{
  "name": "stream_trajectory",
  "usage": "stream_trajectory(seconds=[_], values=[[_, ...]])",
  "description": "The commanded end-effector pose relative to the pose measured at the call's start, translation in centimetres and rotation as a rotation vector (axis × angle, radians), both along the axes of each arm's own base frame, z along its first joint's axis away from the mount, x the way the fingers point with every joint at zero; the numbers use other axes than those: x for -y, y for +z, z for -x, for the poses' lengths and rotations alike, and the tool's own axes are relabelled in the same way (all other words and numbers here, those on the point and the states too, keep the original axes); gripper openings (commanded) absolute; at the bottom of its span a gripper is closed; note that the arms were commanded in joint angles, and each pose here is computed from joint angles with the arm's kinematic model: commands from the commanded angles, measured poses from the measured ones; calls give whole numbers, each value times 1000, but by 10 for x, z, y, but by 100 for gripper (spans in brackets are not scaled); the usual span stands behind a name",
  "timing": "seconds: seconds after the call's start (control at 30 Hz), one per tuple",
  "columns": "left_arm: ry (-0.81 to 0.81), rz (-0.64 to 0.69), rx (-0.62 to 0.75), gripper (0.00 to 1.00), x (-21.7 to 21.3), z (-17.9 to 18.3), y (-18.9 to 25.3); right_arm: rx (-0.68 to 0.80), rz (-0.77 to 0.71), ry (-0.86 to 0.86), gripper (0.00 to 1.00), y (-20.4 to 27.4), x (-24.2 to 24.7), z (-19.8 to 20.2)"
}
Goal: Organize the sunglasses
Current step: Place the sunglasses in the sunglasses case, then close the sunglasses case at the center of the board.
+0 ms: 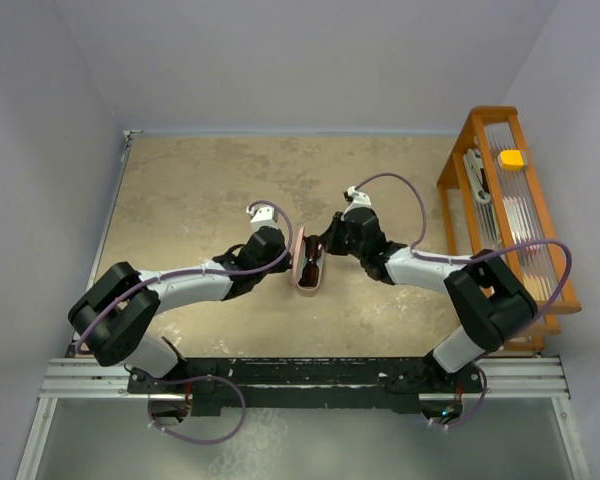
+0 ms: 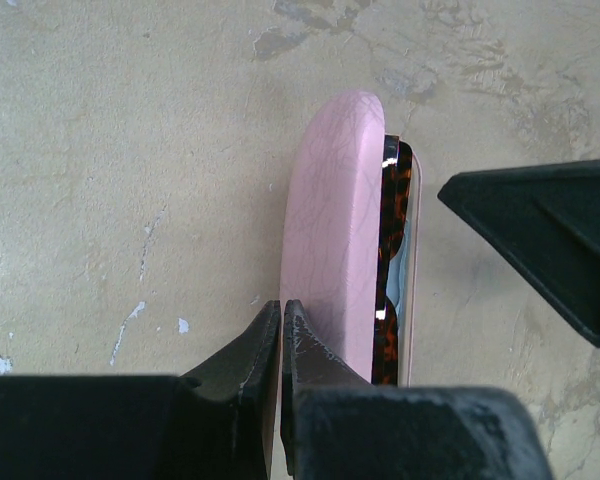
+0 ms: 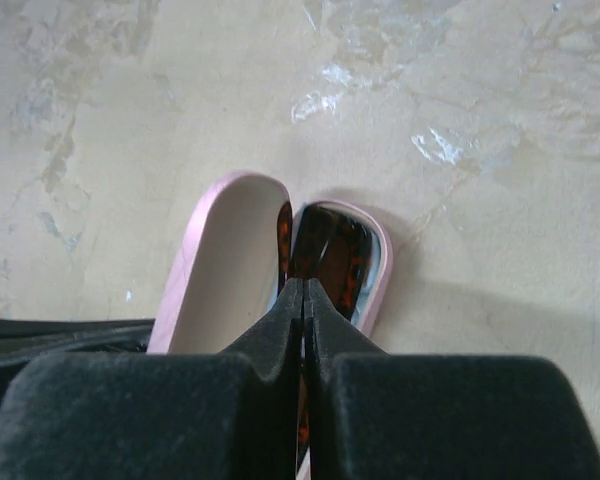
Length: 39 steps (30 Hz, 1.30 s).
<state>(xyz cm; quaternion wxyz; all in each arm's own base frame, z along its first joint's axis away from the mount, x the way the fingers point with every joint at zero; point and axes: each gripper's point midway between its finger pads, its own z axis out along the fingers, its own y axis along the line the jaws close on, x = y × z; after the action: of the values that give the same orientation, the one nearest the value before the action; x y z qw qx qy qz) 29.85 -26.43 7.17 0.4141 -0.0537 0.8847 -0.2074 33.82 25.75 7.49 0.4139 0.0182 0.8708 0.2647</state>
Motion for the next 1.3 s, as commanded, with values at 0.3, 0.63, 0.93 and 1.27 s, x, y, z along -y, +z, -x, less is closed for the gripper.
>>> stream_trajectory(seconds=[0.3, 0.63, 0.93, 1.27], values=[[0, 36, 61, 0, 12, -13, 25, 27, -89, 66, 0, 6, -26, -31], [0, 37, 60, 0, 12, -13, 25, 47, -78, 73, 0, 14, -25, -32], [0, 32, 59, 0, 11, -12, 24, 78, -49, 66, 0, 26, -13, -24], [3, 35, 63, 0, 11, -13, 26, 33, -9, 129, 4, 19, 2, -2]])
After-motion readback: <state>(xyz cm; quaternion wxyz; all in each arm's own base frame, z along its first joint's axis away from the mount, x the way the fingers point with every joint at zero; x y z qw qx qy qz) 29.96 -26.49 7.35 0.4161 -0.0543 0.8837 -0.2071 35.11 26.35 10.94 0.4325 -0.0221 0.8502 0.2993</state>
